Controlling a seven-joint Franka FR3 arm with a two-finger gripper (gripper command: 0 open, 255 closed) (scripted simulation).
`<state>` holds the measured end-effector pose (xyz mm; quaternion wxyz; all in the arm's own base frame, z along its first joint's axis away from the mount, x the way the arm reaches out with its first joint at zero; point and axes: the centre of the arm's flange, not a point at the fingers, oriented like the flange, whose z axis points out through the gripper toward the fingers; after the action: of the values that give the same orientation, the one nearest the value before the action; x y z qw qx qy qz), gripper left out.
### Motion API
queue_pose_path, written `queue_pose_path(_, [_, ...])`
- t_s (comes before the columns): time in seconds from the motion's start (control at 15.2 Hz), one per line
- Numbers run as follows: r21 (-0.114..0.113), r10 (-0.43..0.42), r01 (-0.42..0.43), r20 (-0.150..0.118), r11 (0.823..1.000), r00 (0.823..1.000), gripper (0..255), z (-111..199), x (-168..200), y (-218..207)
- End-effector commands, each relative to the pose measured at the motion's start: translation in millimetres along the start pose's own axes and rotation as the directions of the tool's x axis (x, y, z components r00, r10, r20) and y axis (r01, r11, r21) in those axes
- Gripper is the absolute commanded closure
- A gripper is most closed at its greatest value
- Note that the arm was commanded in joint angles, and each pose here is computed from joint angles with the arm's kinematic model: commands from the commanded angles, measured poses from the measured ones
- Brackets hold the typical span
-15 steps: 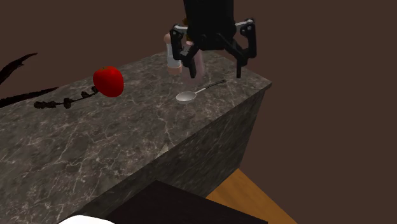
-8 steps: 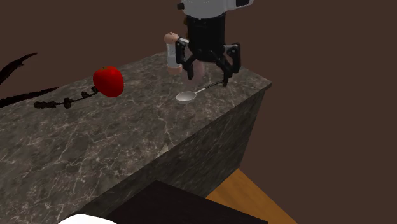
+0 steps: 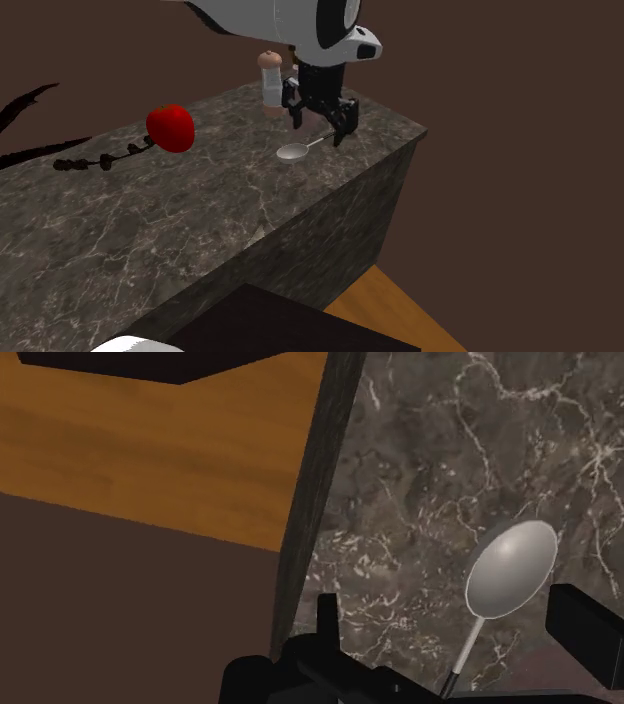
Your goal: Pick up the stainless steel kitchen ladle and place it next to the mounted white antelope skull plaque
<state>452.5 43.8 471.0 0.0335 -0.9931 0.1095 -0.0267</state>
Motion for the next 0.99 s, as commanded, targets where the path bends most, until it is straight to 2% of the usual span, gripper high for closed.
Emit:
queue_pose_path(0.0, [0.027,0.052,-0.052,0.003,0.998,0.999,0,16.2,21.9,-8.4])
queue_pose_path(0.33, [0.09,0.174,-0.175,0.02,0.98,0.985,0,60.9,64.1,-23.8])
queue_pose_path(0.66, [0.151,0.292,-0.296,0.044,0.943,0.955,0,105.0,107.7,-36.8])
queue_pose_path(0.92, [0.156,0.303,-0.307,0.047,0.939,0.952,0,124.9,112.0,-40.5])
